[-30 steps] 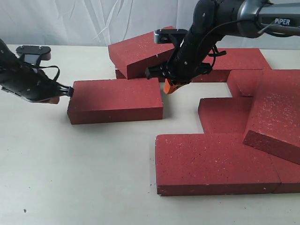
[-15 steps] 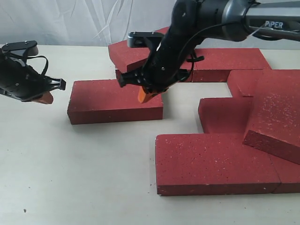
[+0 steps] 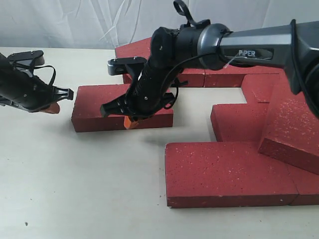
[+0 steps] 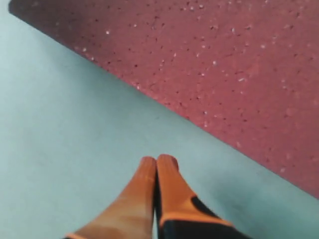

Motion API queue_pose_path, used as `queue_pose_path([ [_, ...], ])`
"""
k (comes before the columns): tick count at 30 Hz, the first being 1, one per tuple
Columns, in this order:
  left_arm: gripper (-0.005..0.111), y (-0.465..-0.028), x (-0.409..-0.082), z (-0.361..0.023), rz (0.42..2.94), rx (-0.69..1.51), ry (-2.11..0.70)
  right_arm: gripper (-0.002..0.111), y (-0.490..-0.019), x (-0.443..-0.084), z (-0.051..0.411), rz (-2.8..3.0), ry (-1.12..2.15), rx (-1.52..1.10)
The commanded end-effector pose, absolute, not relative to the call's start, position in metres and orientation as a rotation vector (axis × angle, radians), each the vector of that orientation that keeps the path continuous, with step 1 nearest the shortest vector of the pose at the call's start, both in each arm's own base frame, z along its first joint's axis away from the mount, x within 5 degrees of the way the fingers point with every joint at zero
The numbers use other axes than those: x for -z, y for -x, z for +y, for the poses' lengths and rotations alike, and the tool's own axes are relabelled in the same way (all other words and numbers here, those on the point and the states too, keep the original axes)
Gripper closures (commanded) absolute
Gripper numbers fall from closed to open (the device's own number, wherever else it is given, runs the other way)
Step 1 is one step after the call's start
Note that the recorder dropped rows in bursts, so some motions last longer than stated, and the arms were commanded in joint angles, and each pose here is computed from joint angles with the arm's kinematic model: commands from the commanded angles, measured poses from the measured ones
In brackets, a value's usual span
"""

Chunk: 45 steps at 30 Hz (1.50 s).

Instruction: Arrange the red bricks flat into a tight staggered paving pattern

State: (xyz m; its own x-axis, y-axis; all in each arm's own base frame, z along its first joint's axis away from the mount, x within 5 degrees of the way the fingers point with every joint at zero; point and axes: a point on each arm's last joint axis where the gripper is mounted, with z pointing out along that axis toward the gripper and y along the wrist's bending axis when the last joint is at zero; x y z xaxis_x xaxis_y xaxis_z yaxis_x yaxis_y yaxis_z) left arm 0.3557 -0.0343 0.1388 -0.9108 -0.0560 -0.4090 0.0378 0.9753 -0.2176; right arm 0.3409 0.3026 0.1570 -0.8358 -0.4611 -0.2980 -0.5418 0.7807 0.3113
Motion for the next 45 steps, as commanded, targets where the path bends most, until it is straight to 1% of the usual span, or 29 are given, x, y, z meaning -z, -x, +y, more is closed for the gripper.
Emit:
queue_pose_path([
  [1, 0.107, -0.364, -0.13, -0.039, 2.667, 0.39, 0.005, 0.109, -0.344, -0.148, 0.306, 2.75, 0.739, -0.605],
  [7, 0.107, -0.38, -0.124, -0.047, 2.641, 0.519, -0.002, 0.109, -0.349, -0.145, 0.308, 2.721, 0.685, -0.615],
  [11, 0.107, -0.386, -0.116, -0.048, 2.648, 0.53, 0.014, 0.109, -0.353, -0.139, 0.307, 2.721, 0.615, -0.592],
  [17, 0.107, -0.394, -0.103, -0.05, 2.672, 0.561, 0.032, 0.109, -0.359, -0.139, 0.305, 2.691, 0.55, -0.548],
  [20, 0.107, -0.398, -0.101, -0.053, 2.661, 0.581, -0.011, 0.109, -0.36, -0.139, 0.304, 2.686, 0.558, -0.523],
  [29, 0.107, -0.407, -0.104, -0.058, 2.58, 0.608, -0.02, 0.109, -0.363, -0.137, 0.306, 2.66, 0.512, -0.537],
  [37, 0.107, -0.419, -0.094, -0.079, 2.563, 0.653, -0.021, 0.109, -0.364, -0.135, 0.304, 2.659, 0.544, -0.506],
  [45, 0.107, -0.423, -0.101, -0.09, 2.538, 0.718, -0.007, 0.109, -0.361, -0.136, 0.303, 2.687, 0.556, -0.501],
])
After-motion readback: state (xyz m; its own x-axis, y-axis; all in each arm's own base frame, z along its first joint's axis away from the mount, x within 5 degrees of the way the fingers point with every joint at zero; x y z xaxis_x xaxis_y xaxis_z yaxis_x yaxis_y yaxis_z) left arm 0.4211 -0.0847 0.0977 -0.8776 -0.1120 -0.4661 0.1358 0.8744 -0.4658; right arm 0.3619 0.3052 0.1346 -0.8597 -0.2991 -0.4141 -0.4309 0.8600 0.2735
